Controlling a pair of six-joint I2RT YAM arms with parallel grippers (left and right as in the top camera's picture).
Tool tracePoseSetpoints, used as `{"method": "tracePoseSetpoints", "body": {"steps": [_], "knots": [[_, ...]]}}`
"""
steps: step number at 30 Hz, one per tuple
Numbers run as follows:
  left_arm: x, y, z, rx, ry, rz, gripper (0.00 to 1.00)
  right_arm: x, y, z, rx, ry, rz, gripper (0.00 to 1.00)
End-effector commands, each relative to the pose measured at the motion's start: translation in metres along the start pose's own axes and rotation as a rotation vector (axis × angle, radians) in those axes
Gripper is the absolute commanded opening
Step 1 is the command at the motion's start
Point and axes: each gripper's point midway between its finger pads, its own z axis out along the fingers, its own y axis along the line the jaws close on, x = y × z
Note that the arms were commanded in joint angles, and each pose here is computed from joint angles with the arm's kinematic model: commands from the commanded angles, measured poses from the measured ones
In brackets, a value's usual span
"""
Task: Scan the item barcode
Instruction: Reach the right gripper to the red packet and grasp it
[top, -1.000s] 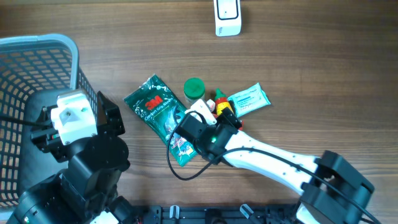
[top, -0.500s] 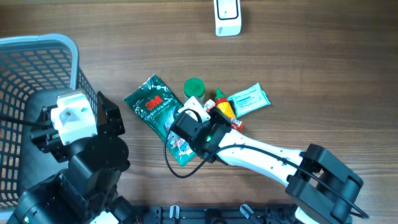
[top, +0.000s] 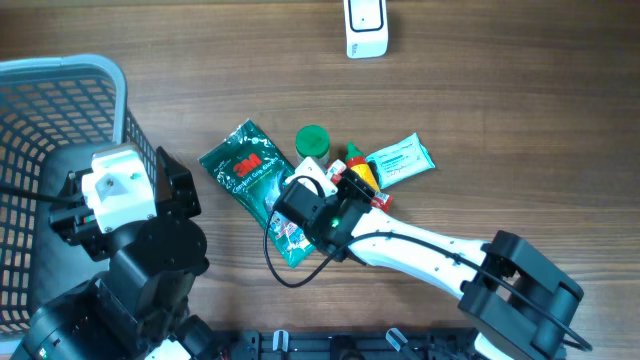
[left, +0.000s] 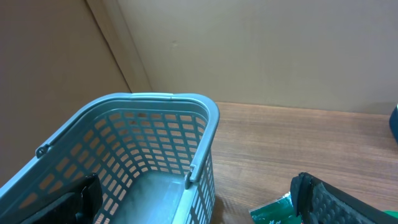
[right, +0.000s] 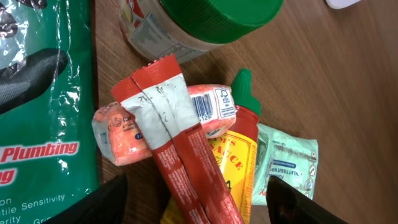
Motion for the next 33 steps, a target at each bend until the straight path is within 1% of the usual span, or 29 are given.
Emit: {"method": "tracePoseSetpoints", "body": {"steps": [1, 4, 5, 7, 8, 9, 11, 12, 13, 14, 16, 22, 25, 28, 33], "knots": [[-0.001, -0.001, 0.000, 0.004, -0.001, 0.007, 1.00, 0.007, 0.008, 0.018, 0.029, 0.045, -0.037, 0.71], [-0.001, -0.001, 0.000, 0.004, -0.001, 0.007, 1.00, 0.013, 0.001, 0.026, 0.108, 0.067, -0.062, 0.70], [-0.001, -0.001, 0.000, 0.004, -0.001, 0.007, 1.00, 0.012, 0.000, 0.026, 0.113, 0.062, -0.060, 0.68], [-0.001, -0.001, 0.000, 0.004, -0.001, 0.007, 1.00, 0.007, -0.003, 0.026, 0.134, 0.044, -0.070, 0.64], [-0.001, -0.001, 0.000, 0.004, -0.001, 0.007, 1.00, 0.003, -0.010, 0.025, 0.173, 0.031, -0.061, 0.63], [-0.001, -0.001, 0.000, 0.004, -0.001, 0.007, 1.00, -0.002, -0.018, 0.022, 0.218, 0.020, -0.054, 0.63], [-0.001, -0.001, 0.000, 0.004, -0.001, 0.007, 1.00, -0.008, -0.023, 0.017, 0.232, 0.020, -0.055, 0.64], [-0.001, -0.001, 0.000, 0.004, -0.001, 0.007, 1.00, -0.014, -0.026, 0.013, 0.231, 0.024, -0.058, 0.65], [-0.001, -0.001, 0.000, 0.004, -0.001, 0.007, 1.00, -0.024, -0.030, 0.007, 0.231, 0.022, -0.055, 0.72], [-0.001, -0.001, 0.000, 0.004, -0.001, 0.007, 1.00, -0.027, -0.032, 0.005, 0.231, 0.018, -0.053, 0.73], [-0.001, -0.001, 0.000, 0.004, -0.001, 0.007, 1.00, -0.029, -0.028, 0.006, 0.205, 0.020, -0.076, 0.74], [-0.001, -0.001, 0.000, 0.004, -0.001, 0.007, 1.00, -0.016, -0.032, 0.028, 0.079, 0.083, -0.005, 0.74], [-0.001, -0.001, 0.000, 0.004, -0.001, 0.007, 1.00, -0.010, -0.023, 0.030, 0.008, 0.105, -0.005, 0.74], [-0.001, -0.001, 0.000, 0.004, -0.001, 0.007, 1.00, -0.007, -0.018, 0.029, -0.022, 0.118, -0.013, 0.74], [-0.001, -0.001, 0.000, 0.004, -0.001, 0.007, 1.00, -0.006, -0.019, 0.030, -0.021, 0.123, -0.015, 0.73]]}}
